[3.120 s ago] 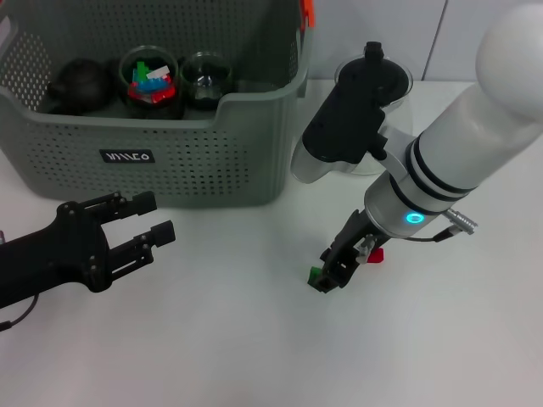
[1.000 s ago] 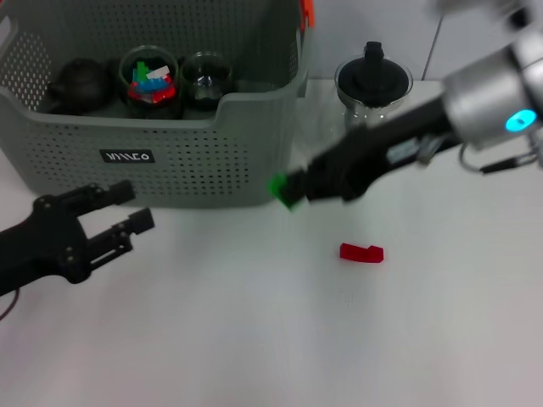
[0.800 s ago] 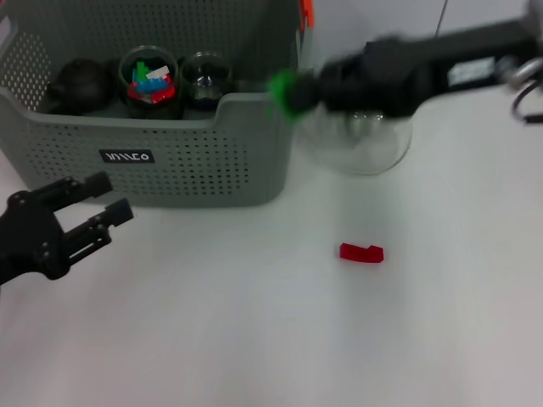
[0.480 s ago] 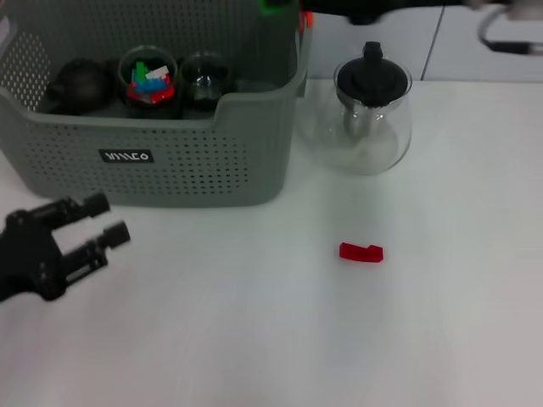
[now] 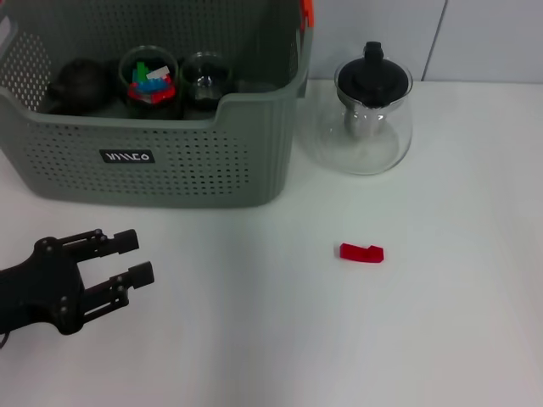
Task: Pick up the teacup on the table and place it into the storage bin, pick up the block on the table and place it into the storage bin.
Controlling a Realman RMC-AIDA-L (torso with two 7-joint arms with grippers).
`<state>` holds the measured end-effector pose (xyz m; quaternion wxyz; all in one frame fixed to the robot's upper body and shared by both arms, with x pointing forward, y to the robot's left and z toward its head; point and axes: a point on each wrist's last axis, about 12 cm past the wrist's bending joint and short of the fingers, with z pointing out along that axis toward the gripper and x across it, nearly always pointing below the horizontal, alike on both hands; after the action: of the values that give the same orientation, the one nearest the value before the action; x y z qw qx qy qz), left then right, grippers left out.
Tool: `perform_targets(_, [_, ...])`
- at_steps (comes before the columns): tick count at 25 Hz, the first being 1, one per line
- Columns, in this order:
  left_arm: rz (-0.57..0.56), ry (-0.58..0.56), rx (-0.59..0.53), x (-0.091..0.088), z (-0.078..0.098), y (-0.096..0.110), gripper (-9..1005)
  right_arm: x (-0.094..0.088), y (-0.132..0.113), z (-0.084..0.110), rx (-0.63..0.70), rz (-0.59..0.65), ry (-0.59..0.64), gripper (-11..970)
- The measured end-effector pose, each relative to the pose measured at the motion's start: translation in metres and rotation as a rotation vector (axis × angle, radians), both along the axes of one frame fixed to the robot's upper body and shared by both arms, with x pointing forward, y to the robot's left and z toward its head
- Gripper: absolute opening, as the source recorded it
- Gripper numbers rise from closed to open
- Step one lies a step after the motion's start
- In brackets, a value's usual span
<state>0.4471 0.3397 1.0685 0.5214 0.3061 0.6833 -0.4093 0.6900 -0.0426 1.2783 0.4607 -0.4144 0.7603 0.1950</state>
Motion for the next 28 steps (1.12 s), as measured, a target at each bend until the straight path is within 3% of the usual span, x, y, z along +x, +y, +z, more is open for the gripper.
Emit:
perform_targets(5, [0.007,-0.003,-0.008,0.002,0.0,-0.001,538,0.014,0.017,-0.017,0.011,-0.089,-0.057,148])
perform_targets(6, [0.007,-0.003,-0.008,0.002,0.0,-0.001,538,0.017,0.023,-0.035,0.029,-0.133,-0.088,148])
perform_targets(10, [0.019,0.002,-0.009,0.003,-0.002,-0.002,538,0.013,0.034,-0.053,0.053,-0.143,-0.142,148])
perform_targets(19, [0.015,0.001,-0.02,0.005,-0.002,-0.004,539,0.001,0.05,-0.059,0.113,-0.099,-0.12,158])
perform_targets(28, [0.018,0.004,-0.021,0.002,-0.003,-0.004,540,-0.002,0.053,-0.062,0.078,-0.045,-0.093,177])
